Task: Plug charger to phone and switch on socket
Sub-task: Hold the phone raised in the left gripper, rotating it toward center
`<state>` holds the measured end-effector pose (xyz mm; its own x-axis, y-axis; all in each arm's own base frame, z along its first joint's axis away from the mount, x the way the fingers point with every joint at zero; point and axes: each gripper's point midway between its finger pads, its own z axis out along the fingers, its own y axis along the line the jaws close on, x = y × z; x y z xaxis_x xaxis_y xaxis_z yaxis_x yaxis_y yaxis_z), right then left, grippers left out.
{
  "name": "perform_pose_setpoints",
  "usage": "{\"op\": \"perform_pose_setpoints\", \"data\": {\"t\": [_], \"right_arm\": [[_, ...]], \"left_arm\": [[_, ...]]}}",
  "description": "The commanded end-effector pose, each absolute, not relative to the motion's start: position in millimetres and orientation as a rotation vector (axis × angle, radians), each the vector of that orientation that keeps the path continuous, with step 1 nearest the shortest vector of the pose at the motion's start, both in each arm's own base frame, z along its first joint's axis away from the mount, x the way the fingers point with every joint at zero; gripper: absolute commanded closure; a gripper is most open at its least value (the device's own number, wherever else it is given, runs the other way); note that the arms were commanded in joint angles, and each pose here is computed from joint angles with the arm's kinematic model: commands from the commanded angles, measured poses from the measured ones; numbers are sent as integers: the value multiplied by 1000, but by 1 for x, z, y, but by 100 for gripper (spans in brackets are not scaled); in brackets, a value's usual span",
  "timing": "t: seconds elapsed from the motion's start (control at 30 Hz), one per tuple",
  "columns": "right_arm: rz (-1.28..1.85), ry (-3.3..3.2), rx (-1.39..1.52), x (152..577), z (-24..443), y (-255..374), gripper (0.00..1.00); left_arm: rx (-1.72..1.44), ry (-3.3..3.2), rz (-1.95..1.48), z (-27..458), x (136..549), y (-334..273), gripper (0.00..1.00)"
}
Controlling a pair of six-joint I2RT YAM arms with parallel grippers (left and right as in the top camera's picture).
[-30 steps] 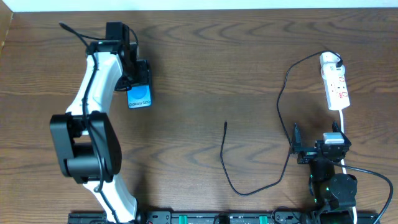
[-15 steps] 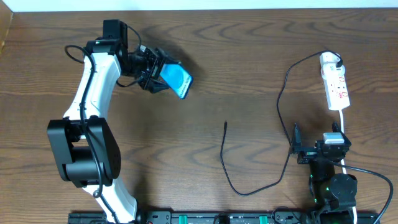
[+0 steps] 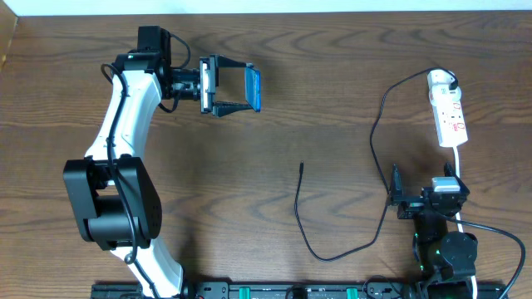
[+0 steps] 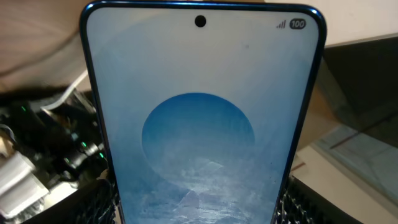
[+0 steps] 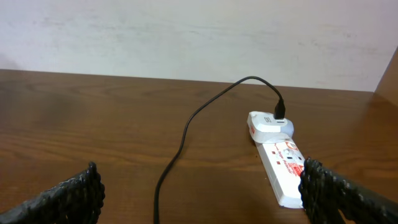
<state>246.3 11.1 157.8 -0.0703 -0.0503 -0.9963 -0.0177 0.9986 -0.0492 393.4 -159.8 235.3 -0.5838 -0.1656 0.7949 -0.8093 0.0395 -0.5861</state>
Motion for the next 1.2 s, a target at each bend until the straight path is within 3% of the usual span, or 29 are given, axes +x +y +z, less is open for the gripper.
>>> {"op": "perform_pose_setpoints", "data": {"t": [0.0,1.17], "right_arm": [[-30,1642,-73,246,157,13,1],[-30,1642,-73,246,157,13,1]], "left_arm": [[919,-1702,1643,270,389,-161,92],[940,-1682,1624,270,389,-161,93]]}}
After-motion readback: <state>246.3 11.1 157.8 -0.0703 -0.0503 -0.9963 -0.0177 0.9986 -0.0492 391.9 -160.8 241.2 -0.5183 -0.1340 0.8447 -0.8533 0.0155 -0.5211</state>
